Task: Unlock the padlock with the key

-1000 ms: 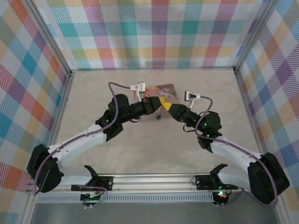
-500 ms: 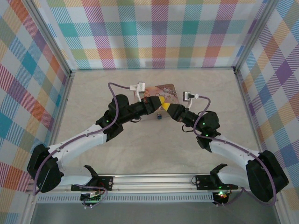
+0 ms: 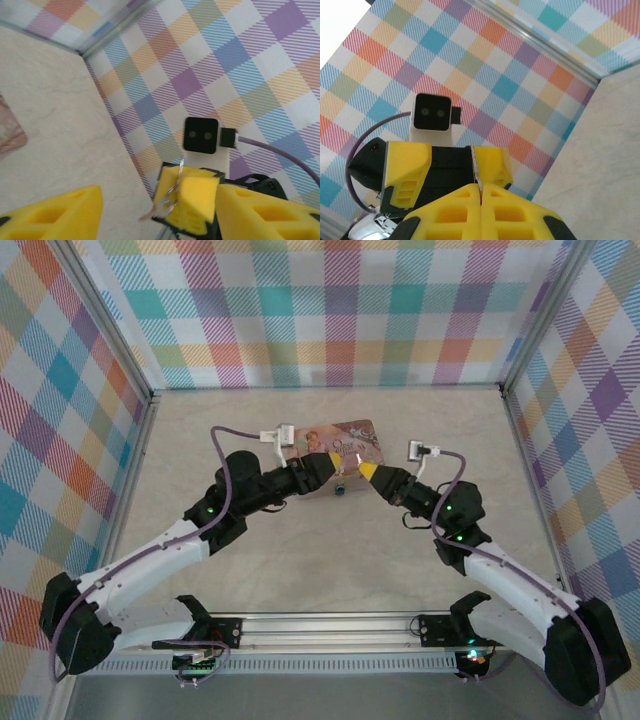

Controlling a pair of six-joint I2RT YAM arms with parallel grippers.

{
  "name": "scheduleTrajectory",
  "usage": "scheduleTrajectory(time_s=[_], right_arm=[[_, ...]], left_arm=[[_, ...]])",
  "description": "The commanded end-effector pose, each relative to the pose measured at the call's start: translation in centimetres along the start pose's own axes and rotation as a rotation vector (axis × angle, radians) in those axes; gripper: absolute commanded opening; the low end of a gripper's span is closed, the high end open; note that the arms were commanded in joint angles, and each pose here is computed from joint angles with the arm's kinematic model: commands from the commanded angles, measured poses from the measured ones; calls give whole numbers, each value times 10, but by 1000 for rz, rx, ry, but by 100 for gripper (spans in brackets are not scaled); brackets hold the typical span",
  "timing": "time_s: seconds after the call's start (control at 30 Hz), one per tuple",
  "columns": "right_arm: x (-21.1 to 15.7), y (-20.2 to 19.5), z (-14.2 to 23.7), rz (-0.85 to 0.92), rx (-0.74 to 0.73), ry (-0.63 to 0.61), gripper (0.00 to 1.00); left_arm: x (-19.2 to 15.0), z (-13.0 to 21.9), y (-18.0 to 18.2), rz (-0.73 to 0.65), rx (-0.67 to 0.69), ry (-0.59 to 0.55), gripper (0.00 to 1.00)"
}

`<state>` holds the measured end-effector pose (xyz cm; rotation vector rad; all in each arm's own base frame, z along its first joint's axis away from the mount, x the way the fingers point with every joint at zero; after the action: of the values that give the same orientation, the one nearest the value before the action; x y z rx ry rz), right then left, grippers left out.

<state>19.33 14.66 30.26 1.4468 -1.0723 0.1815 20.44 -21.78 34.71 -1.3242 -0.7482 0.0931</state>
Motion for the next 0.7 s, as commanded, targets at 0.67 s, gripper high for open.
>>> scheduleTrajectory(time_s=[0.67], right_arm=[[50, -171, -9, 351, -1096, 266, 0]], left_arm=[[51, -21, 184, 9, 723, -217, 89]])
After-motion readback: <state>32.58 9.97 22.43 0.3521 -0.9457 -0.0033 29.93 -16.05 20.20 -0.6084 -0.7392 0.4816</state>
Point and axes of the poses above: each hand's point on the last joint's axis, 136 mm out from that joint toward the fingers, its own z axis back along the fingers, its own y axis along the line the jaws close on, x = y × z, the point moved 10 cm from there along z, back along the fingers, and after that the axes turned 10 degrees about z, right-handed, at the moved point
